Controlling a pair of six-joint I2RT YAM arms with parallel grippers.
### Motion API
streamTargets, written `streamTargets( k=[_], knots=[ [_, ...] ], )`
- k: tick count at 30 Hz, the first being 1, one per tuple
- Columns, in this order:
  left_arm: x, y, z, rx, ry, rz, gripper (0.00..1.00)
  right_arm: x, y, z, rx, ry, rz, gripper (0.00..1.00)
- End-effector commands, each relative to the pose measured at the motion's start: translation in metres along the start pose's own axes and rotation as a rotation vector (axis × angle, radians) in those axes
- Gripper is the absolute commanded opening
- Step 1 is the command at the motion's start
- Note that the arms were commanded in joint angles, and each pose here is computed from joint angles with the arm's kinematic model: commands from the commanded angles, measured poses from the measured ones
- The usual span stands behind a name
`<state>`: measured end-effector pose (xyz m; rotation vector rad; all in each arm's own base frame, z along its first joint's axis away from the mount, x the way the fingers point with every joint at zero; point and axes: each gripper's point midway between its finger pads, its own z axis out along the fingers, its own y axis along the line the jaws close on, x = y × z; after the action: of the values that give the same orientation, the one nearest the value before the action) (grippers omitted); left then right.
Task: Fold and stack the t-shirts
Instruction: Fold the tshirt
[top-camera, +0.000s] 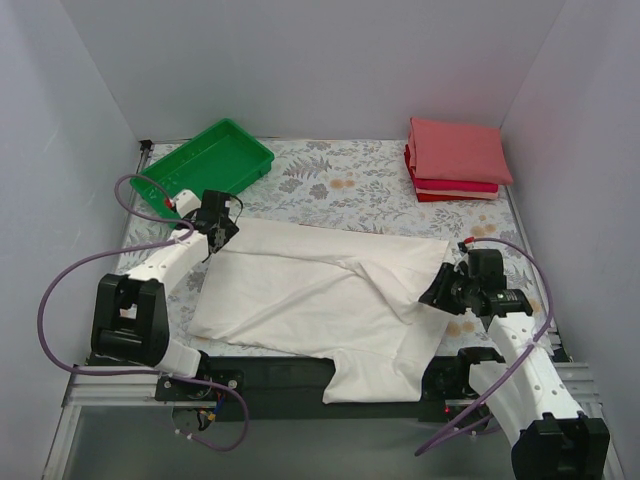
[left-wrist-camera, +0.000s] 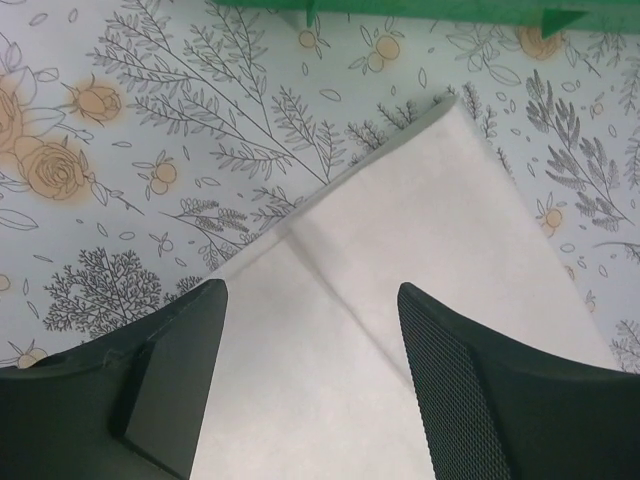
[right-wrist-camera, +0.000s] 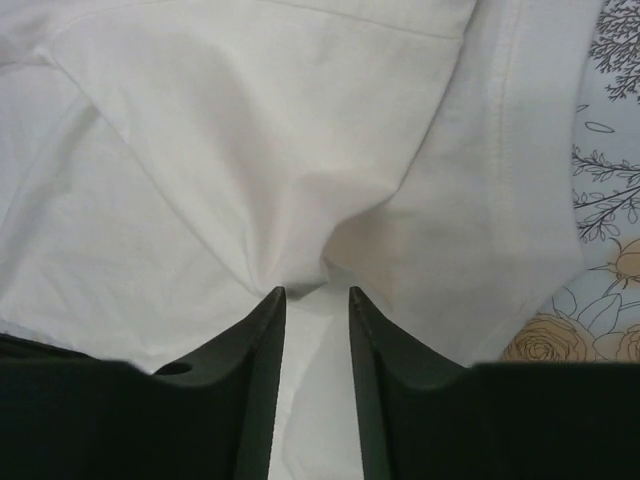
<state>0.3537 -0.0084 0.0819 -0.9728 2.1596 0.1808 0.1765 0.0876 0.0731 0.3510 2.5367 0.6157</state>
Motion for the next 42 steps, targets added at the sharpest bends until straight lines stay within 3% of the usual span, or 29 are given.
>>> streamTargets(
  k=[1,5,8,12,18,34,42],
  knots=[
    [-0.015,-0.024,-0.035,0.133,-0.004,-0.039,0.69,-0.022,-0.005,0.001,0.044,-0.058,-0.076,0.41],
    [-0.007,-0.044,-0.051,0.275,0.019,-0.016,0.70,-0.041,0.008,-0.004,0.011,-0.094,-0.123,0.61],
    [0.000,-0.057,-0.051,0.360,0.031,0.010,0.70,-0.062,0.021,-0.010,-0.019,-0.151,-0.169,0.98],
    [0.009,-0.067,-0.041,0.383,0.055,0.032,0.71,-0.084,0.031,-0.005,-0.048,-0.197,-0.197,0.98],
    [0.028,-0.080,-0.018,0.388,0.108,0.068,0.71,-0.099,0.034,0.030,-0.067,-0.138,-0.209,0.98],
    [0.059,-0.074,0.030,0.256,0.167,0.090,0.71,-0.158,-0.035,0.127,0.277,-0.042,-0.247,0.98],
    [0.054,-0.069,0.028,0.230,0.148,0.071,0.71,-0.205,-0.025,0.159,0.230,-0.050,-0.373,0.98]
  ],
)
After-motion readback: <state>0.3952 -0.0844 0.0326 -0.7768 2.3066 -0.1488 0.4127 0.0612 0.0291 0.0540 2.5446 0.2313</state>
